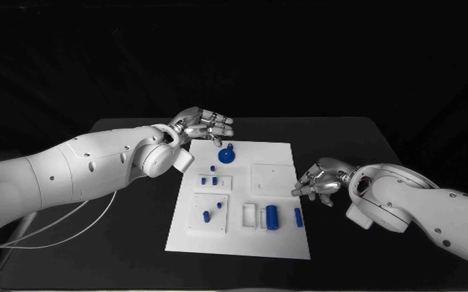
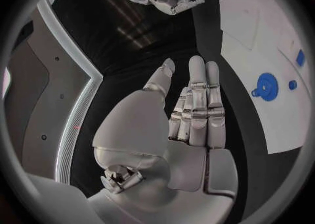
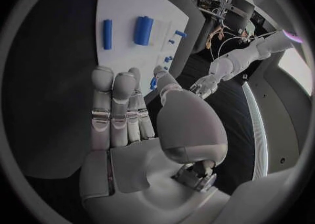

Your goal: Assemble the parts on the task board

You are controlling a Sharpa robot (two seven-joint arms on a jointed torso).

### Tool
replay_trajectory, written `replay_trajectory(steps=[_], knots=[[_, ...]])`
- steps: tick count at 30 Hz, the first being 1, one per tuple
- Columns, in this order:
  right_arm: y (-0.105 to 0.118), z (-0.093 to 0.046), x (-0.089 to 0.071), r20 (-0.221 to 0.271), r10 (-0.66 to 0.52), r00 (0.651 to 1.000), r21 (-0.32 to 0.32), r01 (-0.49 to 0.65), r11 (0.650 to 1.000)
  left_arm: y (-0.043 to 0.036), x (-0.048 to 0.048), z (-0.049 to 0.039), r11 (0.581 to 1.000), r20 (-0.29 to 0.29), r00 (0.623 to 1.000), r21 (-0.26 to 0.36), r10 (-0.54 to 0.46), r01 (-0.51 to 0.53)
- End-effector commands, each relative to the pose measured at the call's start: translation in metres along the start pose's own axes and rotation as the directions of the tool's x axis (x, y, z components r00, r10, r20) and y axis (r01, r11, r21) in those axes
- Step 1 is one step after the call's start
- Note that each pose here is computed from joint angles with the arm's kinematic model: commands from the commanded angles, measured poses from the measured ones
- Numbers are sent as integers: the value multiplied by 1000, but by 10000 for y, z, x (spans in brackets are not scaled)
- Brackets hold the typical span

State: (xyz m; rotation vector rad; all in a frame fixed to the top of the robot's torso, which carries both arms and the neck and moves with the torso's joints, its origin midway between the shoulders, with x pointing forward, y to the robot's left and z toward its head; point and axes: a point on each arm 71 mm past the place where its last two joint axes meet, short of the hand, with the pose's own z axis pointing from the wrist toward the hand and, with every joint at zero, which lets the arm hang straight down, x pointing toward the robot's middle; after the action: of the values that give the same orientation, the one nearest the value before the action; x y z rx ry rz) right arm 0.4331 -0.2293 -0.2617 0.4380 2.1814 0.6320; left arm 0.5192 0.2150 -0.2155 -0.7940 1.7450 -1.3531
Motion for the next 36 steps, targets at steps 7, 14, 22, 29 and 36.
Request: replay_trajectory(steps=[7, 14, 22, 29, 36], knots=[[19, 7, 266, -93, 56, 994, 127, -44, 991, -3, 65, -6, 1000, -52, 998, 7, -29, 29], [114, 19, 386, -125, 61, 990, 121, -46, 992, 1, 69, -5, 1000, -51, 998, 4, -28, 28], [155, 40, 476, -124, 52, 991, 143, -34, 989, -4, 82, -1, 1000, -56, 998, 10, -29, 30], [145, 79, 567, -140, 19, 990, 181, 6, 983, -10, 92, 4, 999, -57, 998, 15, -29, 30], [118, 132, 675, -164, 2, 986, 212, 34, 977, -14, 103, 5, 999, -61, 998, 17, -30, 31]])
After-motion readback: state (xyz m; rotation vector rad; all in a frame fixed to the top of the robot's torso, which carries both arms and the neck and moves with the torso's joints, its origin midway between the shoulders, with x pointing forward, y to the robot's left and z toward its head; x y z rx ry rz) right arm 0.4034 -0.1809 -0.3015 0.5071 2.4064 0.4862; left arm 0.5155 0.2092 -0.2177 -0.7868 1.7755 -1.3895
